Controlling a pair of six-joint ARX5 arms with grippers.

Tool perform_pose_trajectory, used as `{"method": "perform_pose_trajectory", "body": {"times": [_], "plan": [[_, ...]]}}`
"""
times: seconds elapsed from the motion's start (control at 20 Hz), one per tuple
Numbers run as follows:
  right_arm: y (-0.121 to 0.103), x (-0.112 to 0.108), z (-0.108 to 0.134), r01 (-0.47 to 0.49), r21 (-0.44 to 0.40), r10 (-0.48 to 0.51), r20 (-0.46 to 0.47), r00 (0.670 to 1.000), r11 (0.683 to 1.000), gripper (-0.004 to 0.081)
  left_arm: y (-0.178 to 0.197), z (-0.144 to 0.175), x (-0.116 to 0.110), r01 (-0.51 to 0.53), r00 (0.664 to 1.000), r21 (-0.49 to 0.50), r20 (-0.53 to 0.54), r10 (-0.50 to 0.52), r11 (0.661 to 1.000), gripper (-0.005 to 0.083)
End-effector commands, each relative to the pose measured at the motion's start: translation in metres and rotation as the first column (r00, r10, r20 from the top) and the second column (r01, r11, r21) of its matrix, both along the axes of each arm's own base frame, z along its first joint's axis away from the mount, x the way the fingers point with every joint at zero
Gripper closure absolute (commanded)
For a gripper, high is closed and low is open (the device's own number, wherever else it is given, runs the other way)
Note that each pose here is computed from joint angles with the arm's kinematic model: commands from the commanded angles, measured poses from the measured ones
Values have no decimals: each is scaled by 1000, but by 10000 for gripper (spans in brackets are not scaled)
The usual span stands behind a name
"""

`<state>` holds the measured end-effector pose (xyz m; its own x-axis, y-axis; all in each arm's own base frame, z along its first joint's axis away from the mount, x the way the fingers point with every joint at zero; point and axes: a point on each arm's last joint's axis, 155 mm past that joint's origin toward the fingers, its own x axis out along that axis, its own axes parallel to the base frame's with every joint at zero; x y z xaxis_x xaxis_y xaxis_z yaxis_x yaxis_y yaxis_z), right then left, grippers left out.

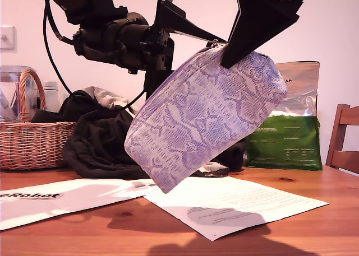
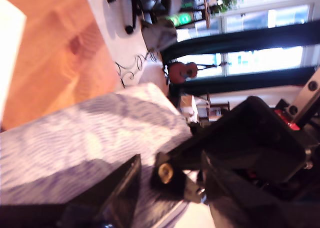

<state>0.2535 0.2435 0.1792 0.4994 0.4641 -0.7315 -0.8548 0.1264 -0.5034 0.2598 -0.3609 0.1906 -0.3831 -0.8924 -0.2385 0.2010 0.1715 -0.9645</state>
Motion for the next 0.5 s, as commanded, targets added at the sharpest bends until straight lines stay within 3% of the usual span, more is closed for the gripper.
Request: {"method": "perform_pose_trajectory", "body": {"times": [0.0, 0.45], "plan": [[2, 1, 6, 0, 22, -1, 19, 1000, 1000, 782, -2, -12, 1, 7, 1000, 8, -24, -6, 1000, 563], [1, -1, 5, 19, 29, -19, 1, 1000, 999, 782, 0, -16, 6, -9, 1000, 19, 9, 9, 1000, 796]]}}
